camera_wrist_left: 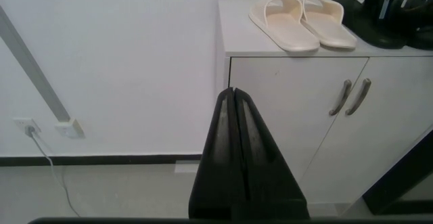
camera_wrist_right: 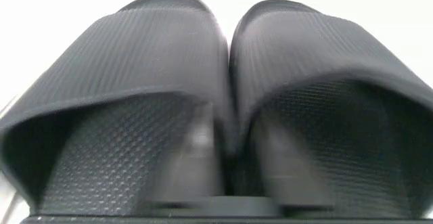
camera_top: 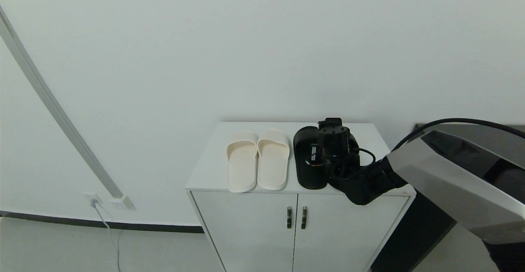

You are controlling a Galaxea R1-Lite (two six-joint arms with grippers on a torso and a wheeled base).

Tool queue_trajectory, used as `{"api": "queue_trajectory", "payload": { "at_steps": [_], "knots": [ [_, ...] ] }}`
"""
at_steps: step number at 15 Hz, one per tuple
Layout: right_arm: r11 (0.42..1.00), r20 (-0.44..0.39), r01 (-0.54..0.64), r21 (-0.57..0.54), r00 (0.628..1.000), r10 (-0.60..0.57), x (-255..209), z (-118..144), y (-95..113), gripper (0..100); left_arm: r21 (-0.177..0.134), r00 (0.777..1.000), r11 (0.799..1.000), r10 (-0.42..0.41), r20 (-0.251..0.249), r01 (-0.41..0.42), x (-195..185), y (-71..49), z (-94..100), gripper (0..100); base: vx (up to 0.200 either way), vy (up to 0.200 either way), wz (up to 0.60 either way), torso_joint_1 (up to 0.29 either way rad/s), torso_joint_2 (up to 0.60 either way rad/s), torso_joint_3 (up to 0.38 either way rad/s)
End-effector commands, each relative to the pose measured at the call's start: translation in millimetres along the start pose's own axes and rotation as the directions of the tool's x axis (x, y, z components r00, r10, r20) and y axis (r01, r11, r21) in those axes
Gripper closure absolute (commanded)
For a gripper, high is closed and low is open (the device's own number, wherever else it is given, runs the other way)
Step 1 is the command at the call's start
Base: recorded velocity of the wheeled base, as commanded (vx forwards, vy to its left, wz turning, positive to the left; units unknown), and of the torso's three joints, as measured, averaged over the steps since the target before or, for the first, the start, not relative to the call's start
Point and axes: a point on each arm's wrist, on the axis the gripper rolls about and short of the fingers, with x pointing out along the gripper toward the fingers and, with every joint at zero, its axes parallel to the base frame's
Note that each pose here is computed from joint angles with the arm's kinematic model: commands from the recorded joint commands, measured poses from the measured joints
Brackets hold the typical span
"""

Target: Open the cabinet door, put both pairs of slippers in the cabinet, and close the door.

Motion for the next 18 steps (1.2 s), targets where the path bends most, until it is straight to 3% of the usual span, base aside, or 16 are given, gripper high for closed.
{"api": "queue_trajectory", "payload": {
  "at_steps": [1, 6, 7, 9, 11, 13, 14, 18],
  "knots": [
    [1.000, 0.009, -0.001, -0.003, 1.000, 0.001, -2, 4, -1, 100, 0.000, 1.000, 1.000, 0.000, -0.001, 0.000, 0, 0.0, -0.3, 100, 0.000, 0.000, 0.00, 0.000, 0.00, 0.000],
    [0.998, 0.047, -0.046, -0.038, 0.998, 0.048, -44, 44, -10, 100, 0.000, 1.000, 1.000, 0.000, -0.001, 0.000, 0, 0.0, -0.3, 100, 0.000, 0.000, 0.00, 0.000, 0.00, 0.000],
    [0.995, 0.041, -0.082, -0.052, 0.996, 0.084, -56, 49, -12, 100, 0.000, 1.000, 1.000, 0.000, -0.001, 0.000, 0, 0.0, -0.3, 100, 0.000, 0.000, 0.00, 0.000, 0.00, 0.000],
    [0.962, 0.004, -0.260, -0.082, 0.965, 0.261, -107, 62, -26, 100, 0.001, 1.000, 1.000, 0.000, -0.001, 0.000, 0, 0.0, -0.3, 100, 0.000, 0.000, 0.00, 0.000, 0.00, 0.000],
    [0.903, -0.034, -0.420, -0.089, 0.908, 0.418, -146, 66, -40, 100, 0.001, 1.000, 1.000, 0.000, -0.001, 0.000, 0, 0.0, -0.3, 100, 0.000, 0.000, 0.00, 0.000, 0.00, 0.000],
    [0.813, -0.075, -0.575, -0.093, 0.818, 0.570, -185, 66, -60, 100, 0.001, 1.000, 1.000, 0.000, -0.001, 0.000, 0, 0.0, -0.3, 100, 0.000, 0.000, 0.00, 0.000, 0.00, 0.000],
    [0.734, -0.105, -0.671, -0.104, 0.741, 0.663, -209, 61, -75, 100, 0.001, 1.000, 1.000, 0.000, -0.001, 0.000, 0, 0.0, -0.3, 100, 0.000, 0.000, 0.00, 0.000, 0.00, 0.000],
    [0.610, -0.159, -0.785, -0.105, 0.619, 0.769, -239, 49, -93, 100, 0.001, 1.000, 1.000, 0.000, -0.001, 0.000, 0, 0.0, -0.3, 100, 0.000, 0.000, 0.00, 0.000, 0.00, 0.000]
  ]
}}
